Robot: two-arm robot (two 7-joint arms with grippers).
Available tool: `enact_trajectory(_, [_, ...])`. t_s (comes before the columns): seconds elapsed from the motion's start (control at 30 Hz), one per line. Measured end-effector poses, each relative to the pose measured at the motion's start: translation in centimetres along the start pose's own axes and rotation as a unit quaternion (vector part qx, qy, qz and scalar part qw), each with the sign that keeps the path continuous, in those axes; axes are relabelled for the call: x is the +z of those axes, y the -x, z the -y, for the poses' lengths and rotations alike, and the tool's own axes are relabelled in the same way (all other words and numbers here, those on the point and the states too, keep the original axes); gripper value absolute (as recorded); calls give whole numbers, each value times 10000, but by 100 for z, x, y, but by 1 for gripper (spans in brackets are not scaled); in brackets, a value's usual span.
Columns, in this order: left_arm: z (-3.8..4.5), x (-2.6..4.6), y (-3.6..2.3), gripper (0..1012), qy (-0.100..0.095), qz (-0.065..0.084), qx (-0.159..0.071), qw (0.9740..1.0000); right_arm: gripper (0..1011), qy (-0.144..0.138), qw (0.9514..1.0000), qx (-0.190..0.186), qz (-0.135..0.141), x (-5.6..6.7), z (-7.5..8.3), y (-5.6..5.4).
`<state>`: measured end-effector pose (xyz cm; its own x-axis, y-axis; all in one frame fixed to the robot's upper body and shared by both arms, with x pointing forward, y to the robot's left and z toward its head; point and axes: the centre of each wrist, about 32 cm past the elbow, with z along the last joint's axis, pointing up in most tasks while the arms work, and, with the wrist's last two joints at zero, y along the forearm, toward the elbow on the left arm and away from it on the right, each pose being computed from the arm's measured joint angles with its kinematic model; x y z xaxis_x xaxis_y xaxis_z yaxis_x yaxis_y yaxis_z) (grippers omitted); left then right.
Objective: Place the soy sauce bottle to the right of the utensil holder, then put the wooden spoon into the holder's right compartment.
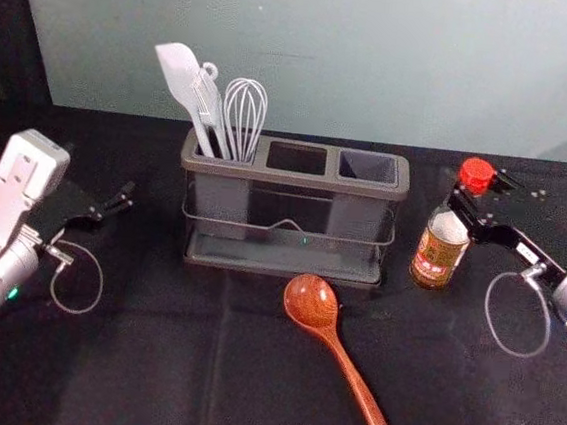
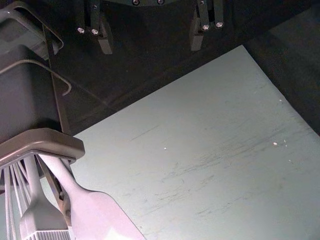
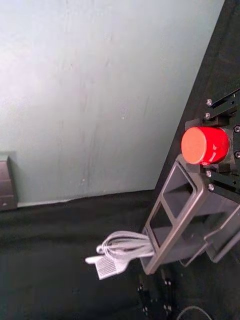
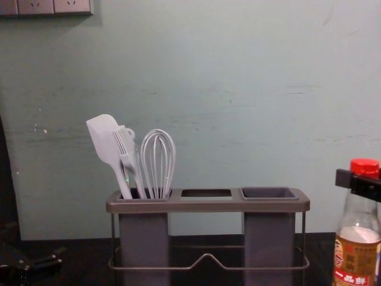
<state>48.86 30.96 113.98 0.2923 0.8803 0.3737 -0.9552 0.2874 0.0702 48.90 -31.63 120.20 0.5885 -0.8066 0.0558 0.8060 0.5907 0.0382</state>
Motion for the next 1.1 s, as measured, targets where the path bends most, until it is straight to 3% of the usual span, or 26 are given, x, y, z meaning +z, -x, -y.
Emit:
enact_trajectory(0.4, [0,0,0,1005,0,0,0,10000,383,4,9995,-184,-263,-188,-231,-21])
enact_trajectory(1.1, [0,0,0,1005,0,0,0,10000,383,-68,9989,-276,-363,-318,-340,-6])
